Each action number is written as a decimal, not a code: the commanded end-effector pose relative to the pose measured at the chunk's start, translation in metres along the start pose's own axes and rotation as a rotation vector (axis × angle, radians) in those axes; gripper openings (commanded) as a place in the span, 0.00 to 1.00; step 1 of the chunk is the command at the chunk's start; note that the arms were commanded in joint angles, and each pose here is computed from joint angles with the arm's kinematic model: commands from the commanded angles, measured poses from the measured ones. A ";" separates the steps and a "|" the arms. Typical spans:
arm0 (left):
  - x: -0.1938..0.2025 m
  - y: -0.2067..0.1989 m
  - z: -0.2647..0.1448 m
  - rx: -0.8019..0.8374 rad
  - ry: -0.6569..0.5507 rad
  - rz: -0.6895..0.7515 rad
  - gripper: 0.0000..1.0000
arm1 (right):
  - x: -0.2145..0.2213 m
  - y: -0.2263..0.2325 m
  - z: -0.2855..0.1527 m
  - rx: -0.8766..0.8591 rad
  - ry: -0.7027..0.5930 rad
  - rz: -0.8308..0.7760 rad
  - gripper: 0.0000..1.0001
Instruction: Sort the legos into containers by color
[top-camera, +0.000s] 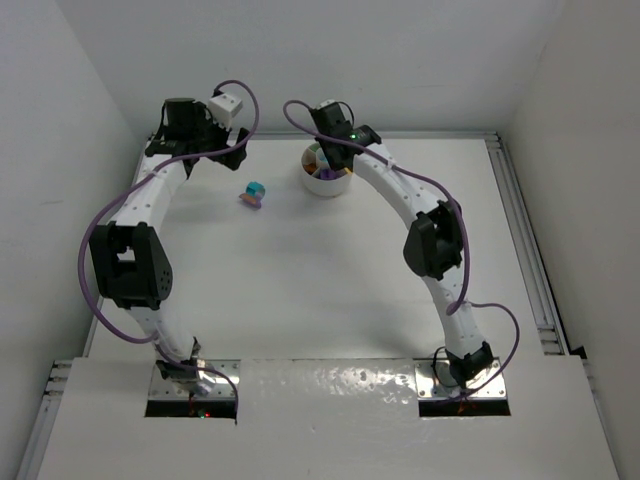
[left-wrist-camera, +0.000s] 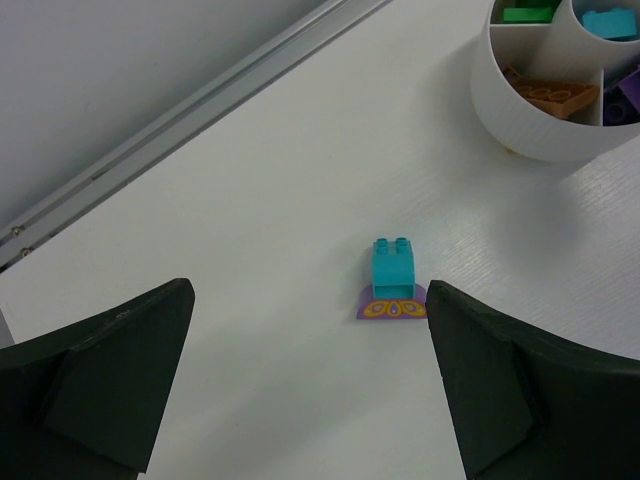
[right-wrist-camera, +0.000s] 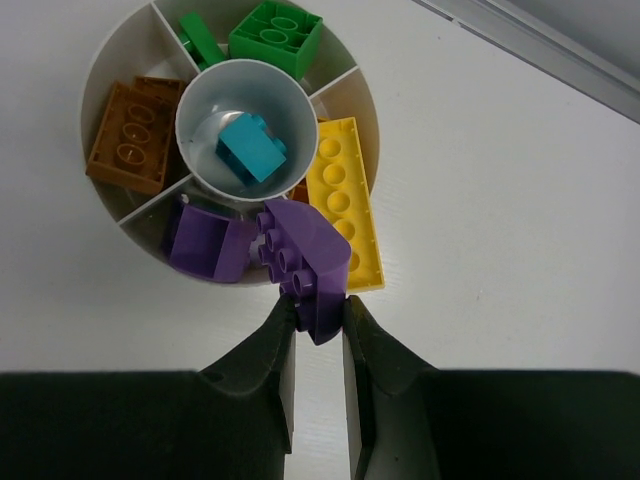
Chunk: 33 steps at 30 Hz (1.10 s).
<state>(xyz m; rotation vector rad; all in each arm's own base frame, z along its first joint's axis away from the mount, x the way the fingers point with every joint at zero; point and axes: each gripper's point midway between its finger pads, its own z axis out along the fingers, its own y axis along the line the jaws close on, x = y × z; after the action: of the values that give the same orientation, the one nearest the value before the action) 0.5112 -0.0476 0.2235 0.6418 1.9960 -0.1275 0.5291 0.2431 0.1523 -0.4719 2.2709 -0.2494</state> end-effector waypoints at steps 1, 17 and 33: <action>-0.028 0.005 -0.016 -0.040 -0.079 0.020 1.00 | -0.006 0.005 0.000 -0.011 -0.027 -0.005 0.00; -0.027 0.007 -0.015 -0.051 -0.075 0.025 1.00 | 0.021 0.017 0.023 0.019 0.047 -0.110 0.00; -0.021 0.005 -0.012 -0.056 -0.059 0.026 1.00 | 0.015 0.031 0.030 0.051 -0.011 -0.151 0.40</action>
<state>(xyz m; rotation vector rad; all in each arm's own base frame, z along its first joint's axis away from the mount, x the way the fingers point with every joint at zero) 0.5124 -0.0445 0.2189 0.6315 2.0026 -0.1021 0.5315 0.2556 0.1155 -0.6096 2.2505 -0.3650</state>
